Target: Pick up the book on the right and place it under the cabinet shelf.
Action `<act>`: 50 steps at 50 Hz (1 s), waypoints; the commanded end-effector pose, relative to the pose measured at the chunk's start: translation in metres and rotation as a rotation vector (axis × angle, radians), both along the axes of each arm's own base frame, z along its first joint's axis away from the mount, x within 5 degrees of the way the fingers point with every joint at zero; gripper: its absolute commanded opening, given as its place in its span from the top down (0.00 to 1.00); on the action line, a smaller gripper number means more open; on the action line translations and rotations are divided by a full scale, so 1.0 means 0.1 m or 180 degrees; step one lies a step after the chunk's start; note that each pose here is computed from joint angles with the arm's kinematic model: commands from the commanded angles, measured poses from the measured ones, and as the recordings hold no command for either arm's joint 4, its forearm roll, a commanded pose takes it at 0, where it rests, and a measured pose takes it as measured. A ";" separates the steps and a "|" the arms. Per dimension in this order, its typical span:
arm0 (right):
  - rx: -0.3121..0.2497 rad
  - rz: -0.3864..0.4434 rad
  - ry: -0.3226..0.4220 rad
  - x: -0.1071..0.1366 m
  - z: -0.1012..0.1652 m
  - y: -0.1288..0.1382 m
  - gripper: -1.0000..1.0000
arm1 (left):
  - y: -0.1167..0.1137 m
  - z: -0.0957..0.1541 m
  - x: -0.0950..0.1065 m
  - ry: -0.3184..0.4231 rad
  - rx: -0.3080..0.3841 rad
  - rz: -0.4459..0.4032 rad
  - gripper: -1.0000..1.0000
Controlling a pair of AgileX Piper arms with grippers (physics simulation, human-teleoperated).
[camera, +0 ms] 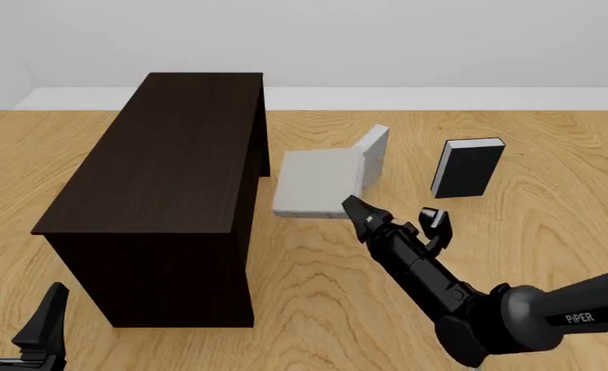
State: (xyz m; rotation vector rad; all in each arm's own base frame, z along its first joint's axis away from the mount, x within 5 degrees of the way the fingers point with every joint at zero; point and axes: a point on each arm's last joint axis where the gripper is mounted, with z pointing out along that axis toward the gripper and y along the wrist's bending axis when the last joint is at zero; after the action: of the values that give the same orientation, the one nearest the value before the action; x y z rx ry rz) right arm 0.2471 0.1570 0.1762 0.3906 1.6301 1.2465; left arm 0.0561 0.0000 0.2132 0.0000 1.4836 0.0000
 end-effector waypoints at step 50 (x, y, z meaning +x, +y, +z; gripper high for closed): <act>0.0190 0.0040 0.0347 0.28 -0.35 0.21 1.00 | 0.00 0.00 0.00 0.0000 0.0000 0.0000 0.00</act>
State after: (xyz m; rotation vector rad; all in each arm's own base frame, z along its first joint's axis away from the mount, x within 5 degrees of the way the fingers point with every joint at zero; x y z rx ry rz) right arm 0.2728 0.1785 0.1410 0.4704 1.7075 1.2793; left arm 0.0561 0.0000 0.2132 0.0000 1.4836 0.0000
